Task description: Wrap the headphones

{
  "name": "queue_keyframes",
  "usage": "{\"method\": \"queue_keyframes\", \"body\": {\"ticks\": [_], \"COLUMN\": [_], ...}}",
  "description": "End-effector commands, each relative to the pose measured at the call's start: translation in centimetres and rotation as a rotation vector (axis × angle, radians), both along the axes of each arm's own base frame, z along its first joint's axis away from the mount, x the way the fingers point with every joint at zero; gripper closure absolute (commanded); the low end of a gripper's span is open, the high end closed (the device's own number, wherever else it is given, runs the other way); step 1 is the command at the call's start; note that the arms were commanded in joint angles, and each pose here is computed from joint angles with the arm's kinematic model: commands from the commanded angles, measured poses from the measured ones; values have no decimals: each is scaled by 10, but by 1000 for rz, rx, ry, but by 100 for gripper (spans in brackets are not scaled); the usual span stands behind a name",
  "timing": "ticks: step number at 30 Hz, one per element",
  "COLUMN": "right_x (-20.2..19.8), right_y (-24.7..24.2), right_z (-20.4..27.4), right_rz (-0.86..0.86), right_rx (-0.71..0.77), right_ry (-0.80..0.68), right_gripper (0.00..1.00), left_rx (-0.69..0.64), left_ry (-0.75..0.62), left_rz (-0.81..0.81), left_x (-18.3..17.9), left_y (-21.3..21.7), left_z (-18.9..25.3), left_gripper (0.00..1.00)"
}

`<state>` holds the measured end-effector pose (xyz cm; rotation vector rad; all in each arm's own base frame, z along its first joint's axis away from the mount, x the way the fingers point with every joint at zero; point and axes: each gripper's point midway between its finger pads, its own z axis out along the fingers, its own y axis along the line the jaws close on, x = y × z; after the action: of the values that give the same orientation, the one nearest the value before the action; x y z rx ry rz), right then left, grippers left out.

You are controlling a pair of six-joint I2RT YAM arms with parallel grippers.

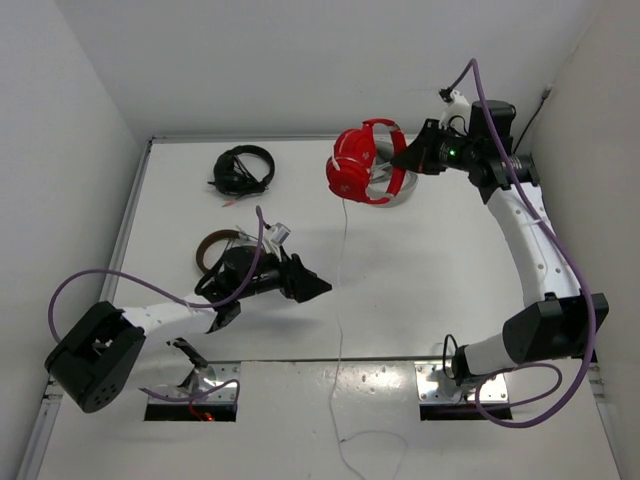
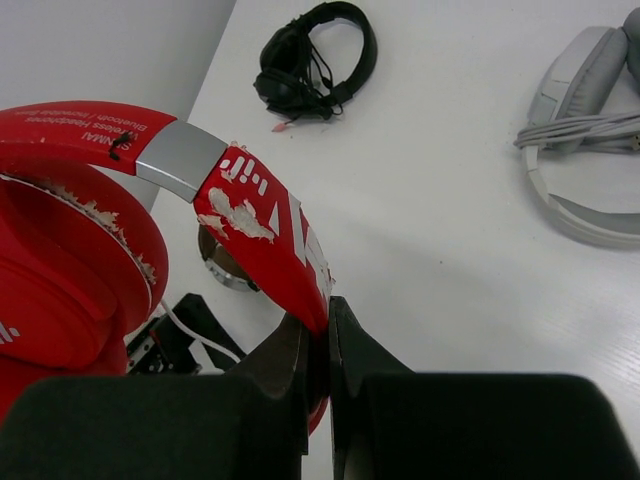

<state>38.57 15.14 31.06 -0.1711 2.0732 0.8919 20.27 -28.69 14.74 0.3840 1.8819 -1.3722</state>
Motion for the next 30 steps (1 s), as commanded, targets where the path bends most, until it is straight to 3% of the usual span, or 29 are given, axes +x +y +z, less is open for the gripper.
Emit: {"method": "queue_keyframes", "body": {"ticks": [1,17,23,27,30], "right_x": [5,8,13,14,14], "right_y": [6,-2,3,3,1], "right_z": [33,27,24,26,27], "right_rz": [19,-6,0,-2,-6], "right_rx": [89,121,127,135,145], "right_ry": [-68,-41,-35,-40,-34], "right_gripper": [100,100,100,100,100], "left_rx": [-66,-199,-212,-175,-72], "left_ry": [-29,44,33,46,43], "left_rz": [49,-38,-106,-126,-127], "left_x": [11,-10,-22,-27,-22], "left_y": [-7,-32,-49,-56,-58], "left_z": [18,49,56,45,23], "left_gripper": [12,13,18,31,60]}}
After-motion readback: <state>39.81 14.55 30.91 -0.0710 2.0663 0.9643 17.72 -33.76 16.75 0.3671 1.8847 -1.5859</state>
